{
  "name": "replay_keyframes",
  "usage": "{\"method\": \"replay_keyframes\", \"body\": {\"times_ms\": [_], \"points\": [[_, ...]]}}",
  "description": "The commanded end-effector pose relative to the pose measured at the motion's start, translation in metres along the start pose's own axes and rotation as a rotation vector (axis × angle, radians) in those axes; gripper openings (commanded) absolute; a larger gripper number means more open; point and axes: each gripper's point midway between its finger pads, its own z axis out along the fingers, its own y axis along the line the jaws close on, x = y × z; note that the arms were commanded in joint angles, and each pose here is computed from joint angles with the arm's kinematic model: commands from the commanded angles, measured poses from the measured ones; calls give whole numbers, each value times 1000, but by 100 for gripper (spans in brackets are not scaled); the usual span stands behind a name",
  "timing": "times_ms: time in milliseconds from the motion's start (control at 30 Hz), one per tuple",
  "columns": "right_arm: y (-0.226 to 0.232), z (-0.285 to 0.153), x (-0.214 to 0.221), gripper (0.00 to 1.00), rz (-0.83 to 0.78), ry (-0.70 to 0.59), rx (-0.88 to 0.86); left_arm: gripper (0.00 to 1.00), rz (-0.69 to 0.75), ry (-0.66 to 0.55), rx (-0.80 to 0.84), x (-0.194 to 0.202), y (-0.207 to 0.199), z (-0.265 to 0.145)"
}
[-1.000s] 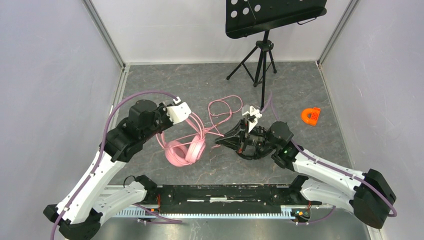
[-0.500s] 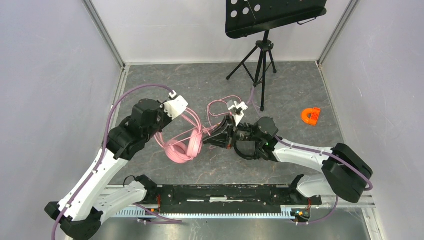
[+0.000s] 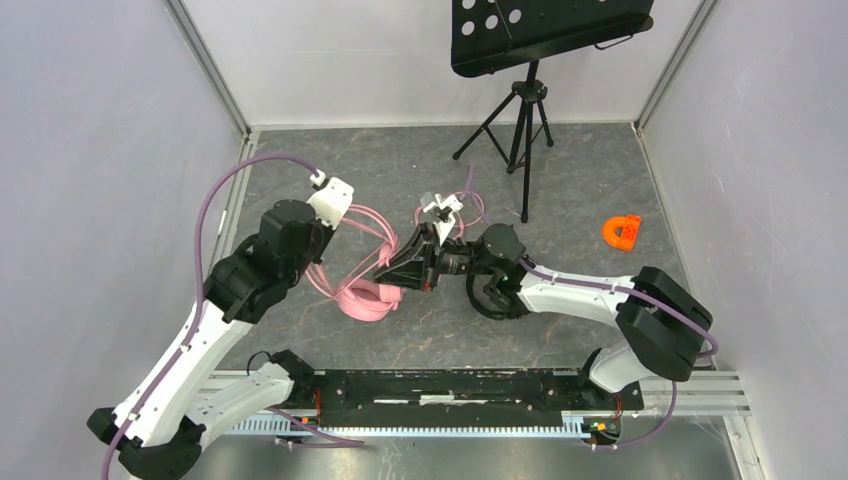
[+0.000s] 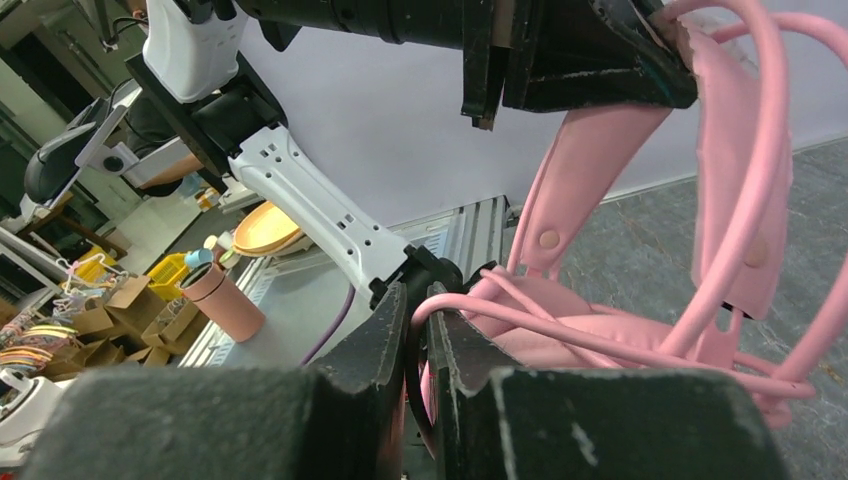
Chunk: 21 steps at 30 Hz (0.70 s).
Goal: Wrap the headphones
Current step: Wrap the headphones cable around the headphones.
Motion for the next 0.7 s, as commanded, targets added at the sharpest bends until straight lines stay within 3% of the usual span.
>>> {"method": "replay_keyframes", "body": {"times_ms": [0,167,400,667], "points": [[29,23,-21,16,-109,-30,-90,2,-264,-72,-110,-23,21,-10],[24,32,-17,18,-128,-16,-53,2,-404,-78,-118,-22,18,-11],[23,42,-14,18,-110,14,-23,2,-465,-44,-266,-12,37,-11],[13,40,-3,16,-147,47,72,2,-597,-96,-288,-26,44,-17]]}}
